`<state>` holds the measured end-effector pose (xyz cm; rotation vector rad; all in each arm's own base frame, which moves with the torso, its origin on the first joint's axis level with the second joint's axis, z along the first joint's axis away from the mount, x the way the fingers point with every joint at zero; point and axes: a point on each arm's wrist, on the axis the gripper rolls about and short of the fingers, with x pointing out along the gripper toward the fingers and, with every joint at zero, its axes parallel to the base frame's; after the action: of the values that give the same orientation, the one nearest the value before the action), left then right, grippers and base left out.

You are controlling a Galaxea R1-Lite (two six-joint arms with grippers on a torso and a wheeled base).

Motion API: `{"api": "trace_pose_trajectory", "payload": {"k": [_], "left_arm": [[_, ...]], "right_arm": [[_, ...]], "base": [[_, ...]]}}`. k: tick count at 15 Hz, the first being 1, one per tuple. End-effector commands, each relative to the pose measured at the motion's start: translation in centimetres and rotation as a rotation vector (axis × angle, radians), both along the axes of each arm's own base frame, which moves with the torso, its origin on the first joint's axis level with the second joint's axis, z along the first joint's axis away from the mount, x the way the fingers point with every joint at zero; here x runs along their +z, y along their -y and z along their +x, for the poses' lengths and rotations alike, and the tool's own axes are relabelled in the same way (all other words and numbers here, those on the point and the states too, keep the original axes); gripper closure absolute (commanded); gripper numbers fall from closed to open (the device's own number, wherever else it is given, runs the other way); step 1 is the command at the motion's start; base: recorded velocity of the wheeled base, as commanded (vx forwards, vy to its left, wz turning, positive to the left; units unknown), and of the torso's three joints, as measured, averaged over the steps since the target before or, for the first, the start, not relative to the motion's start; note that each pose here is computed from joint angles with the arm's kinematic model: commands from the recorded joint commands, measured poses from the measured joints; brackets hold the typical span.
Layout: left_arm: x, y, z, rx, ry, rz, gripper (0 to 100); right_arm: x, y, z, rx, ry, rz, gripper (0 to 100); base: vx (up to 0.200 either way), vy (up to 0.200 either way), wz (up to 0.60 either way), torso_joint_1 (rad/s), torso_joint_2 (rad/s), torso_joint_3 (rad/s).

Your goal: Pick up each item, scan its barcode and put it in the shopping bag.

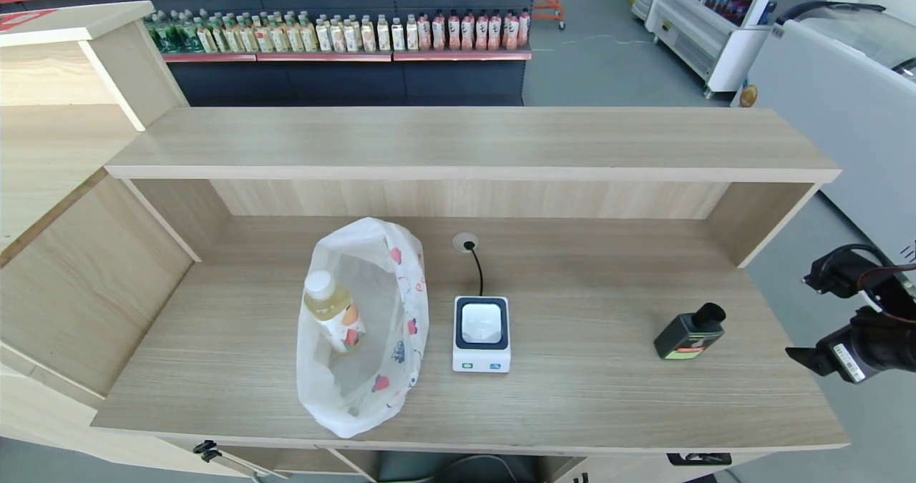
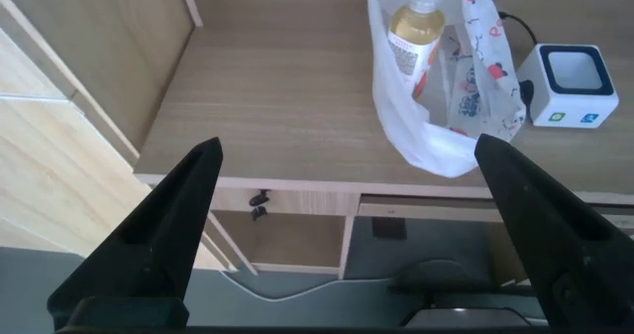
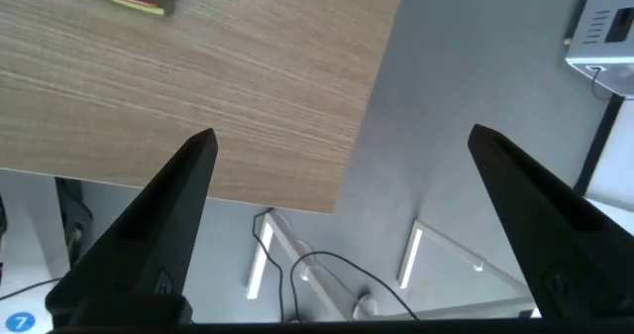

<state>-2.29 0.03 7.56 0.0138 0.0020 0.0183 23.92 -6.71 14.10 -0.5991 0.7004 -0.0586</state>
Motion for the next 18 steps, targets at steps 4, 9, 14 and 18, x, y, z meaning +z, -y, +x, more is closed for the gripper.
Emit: {"api": "trace_pose_trajectory", "payload": {"k": [4,9,14,18], "left_arm": [[0.0,0.0,0.0,-0.001,0.000,-0.003,0],[0.0,0.0,0.0,0.000,0.000,-0.003,0],[0.0,0.0,0.0,0.000,0.000,-0.005,0],[0.0,0.0,0.0,-0.001,0.000,-0.003,0]], "right_arm": [[-1.3,-0.3,-0.3,0.062,-0.066,-0.029,0],[-3.7,-2.9,-0.5,0.277,-0.148,0.012,0],[-6.6,-3.7,3.3,0.468,-0.093,-0.093,0],[-8.6,-5.2,5.3,0.565,-0.101,-0.053,0]], "base": [[0.000,-0.050,0.00,0.002,0.00,0.004],[0.000,0.000,0.00,0.000,0.00,0.000],[0.000,0.000,0.00,0.000,0.00,0.000],[0.000,0.000,0.00,0.000,0.00,0.000]]}}
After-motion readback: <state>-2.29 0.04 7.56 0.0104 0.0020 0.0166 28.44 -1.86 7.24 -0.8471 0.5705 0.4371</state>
